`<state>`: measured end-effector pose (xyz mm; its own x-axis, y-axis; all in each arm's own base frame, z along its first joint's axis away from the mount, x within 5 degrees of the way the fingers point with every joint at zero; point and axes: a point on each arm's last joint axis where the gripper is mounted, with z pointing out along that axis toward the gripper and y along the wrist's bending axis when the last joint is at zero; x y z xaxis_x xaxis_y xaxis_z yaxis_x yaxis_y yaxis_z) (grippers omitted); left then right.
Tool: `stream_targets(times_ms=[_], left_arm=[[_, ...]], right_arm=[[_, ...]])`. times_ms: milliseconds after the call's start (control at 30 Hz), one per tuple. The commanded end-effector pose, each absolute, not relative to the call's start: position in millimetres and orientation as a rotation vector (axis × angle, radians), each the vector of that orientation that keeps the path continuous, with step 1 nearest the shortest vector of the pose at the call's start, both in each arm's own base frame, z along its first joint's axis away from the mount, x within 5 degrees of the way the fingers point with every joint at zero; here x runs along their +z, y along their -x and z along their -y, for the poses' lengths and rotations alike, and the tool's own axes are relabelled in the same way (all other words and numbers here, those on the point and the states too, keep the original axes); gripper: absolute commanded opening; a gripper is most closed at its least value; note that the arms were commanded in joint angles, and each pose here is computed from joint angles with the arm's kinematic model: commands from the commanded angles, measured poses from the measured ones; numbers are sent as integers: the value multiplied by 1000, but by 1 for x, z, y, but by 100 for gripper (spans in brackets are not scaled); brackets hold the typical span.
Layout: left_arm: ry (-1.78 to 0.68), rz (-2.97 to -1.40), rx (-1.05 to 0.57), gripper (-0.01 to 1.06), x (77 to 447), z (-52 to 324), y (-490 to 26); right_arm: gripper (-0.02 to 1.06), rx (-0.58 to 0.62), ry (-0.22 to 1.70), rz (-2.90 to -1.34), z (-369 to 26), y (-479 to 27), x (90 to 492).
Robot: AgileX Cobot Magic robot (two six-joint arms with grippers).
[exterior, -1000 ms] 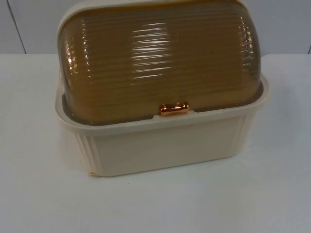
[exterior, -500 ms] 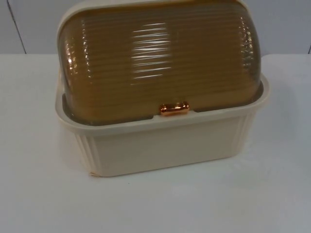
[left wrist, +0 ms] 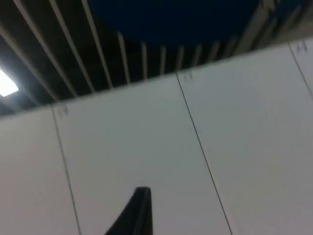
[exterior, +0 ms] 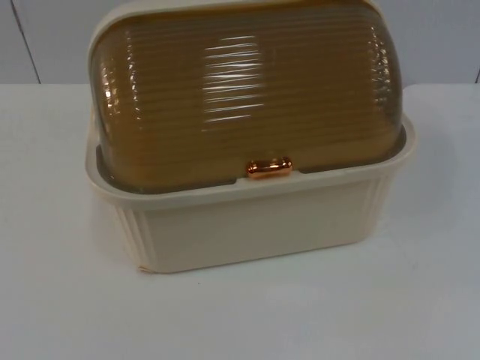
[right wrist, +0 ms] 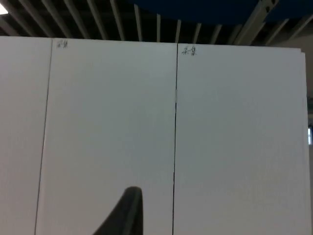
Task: Open the box lid with the left hand, place the block into the box with the right hand, then close the box lid with the left hand.
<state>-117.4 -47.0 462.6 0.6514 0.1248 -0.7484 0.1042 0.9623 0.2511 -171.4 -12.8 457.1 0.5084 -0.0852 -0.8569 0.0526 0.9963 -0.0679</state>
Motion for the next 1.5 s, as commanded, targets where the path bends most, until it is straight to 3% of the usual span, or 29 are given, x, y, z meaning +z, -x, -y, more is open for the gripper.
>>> stream_targets(times_ms=[0,300,433,733,867,1133,1467], left_arm=[[-250,-762,18,102,464,46,139],[-250,-712,150,102,476,47,176],[-325,-879,34,102,463,38,166],[-343,-1062,144,102,449,25,156],[-217,-1206,90,102,438,15,141],[-107,-1348,71,102,417,7,106],[-115,-1666,17,102,356,8,43]], right_arm=[[104,-93,37,-1038,12,172,458],[104,-107,43,-914,6,195,468],[104,-92,61,-1052,5,181,457],[104,-89,111,-1118,2,175,451],[104,-99,134,-1256,1,160,438],[104,-37,100,-1413,0,121,417],[104,-1,5,-1682,3,58,365]])
